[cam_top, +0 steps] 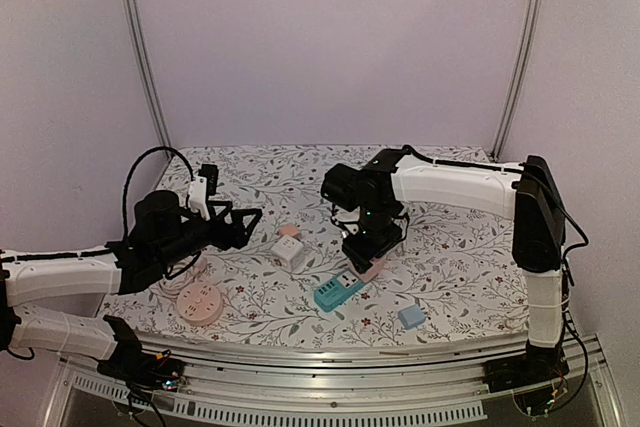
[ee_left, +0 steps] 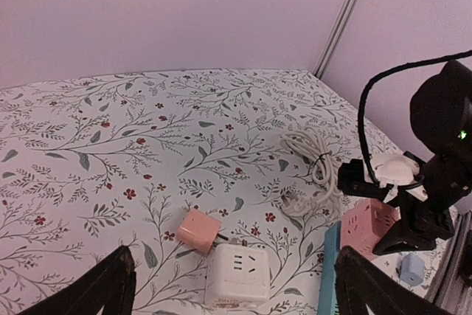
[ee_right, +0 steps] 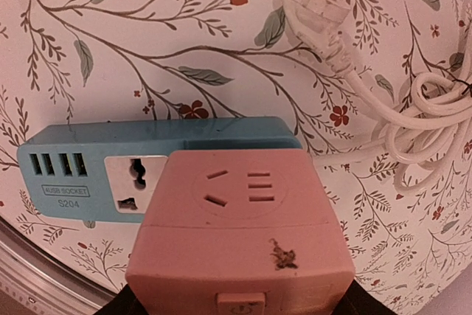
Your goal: Insert the plug
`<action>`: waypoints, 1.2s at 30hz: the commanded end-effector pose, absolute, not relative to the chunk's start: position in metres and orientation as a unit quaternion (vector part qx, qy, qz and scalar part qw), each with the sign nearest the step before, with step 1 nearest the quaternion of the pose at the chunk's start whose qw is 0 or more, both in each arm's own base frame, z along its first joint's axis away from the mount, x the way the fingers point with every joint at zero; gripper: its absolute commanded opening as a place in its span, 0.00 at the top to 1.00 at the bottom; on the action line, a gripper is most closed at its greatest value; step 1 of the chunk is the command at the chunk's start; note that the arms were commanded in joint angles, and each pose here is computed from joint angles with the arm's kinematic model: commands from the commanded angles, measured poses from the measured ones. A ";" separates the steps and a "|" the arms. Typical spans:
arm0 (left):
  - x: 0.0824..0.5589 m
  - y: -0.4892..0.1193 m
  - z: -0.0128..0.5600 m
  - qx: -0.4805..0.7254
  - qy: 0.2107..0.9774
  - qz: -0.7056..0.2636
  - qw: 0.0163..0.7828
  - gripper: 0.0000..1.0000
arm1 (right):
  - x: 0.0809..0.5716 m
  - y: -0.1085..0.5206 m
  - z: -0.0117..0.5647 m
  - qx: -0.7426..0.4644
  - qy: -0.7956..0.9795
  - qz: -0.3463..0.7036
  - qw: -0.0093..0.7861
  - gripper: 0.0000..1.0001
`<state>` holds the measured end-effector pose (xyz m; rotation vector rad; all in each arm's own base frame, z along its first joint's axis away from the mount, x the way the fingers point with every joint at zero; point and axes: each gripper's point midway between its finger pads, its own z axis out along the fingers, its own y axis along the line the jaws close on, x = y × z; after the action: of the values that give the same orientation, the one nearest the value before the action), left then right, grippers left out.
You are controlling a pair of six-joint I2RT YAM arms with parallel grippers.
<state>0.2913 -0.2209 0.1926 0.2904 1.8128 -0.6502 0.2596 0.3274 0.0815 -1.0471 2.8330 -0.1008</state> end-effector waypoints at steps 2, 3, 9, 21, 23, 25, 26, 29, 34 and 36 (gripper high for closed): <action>0.292 -0.215 0.190 0.116 0.771 -0.276 0.562 0.07 | 0.260 0.312 0.077 -0.345 0.936 -0.057 0.050 1.00; 0.292 -0.215 0.189 0.116 0.771 -0.275 0.562 0.07 | 0.259 0.311 0.077 -0.346 0.935 -0.057 0.048 1.00; 0.292 -0.215 0.189 0.117 0.771 -0.278 0.561 0.07 | 0.260 0.313 0.070 -0.345 0.936 -0.056 0.049 1.00; 0.292 -0.216 0.189 0.117 0.771 -0.279 0.560 0.07 | 0.261 0.319 0.045 -0.344 0.937 -0.058 0.032 1.00; 0.292 -0.216 0.189 0.118 0.771 -0.280 0.560 0.07 | 0.261 0.319 0.039 -0.344 0.937 -0.063 0.027 1.00; 0.292 -0.216 0.189 0.118 0.771 -0.280 0.560 0.07 | 0.262 0.319 0.034 -0.343 0.937 -0.067 0.023 1.00; 0.292 -0.216 0.189 0.119 0.771 -0.280 0.559 0.07 | 0.262 0.319 0.032 -0.342 0.937 -0.069 0.021 1.00; 0.291 -0.217 0.189 0.119 0.771 -0.281 0.559 0.07 | 0.264 0.319 0.026 -0.334 0.940 -0.068 0.016 1.00; 0.292 -0.217 0.189 0.120 0.771 -0.282 0.558 0.07 | 0.265 0.319 0.009 -0.329 0.942 -0.064 -0.001 1.00; 0.291 -0.217 0.190 0.120 0.771 -0.283 0.559 0.07 | 0.266 0.318 0.001 -0.328 0.942 -0.064 -0.009 1.00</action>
<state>0.2907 -0.2217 0.1925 0.2939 1.8144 -0.6632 0.2629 0.3285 0.0712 -1.0431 2.8748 -0.0994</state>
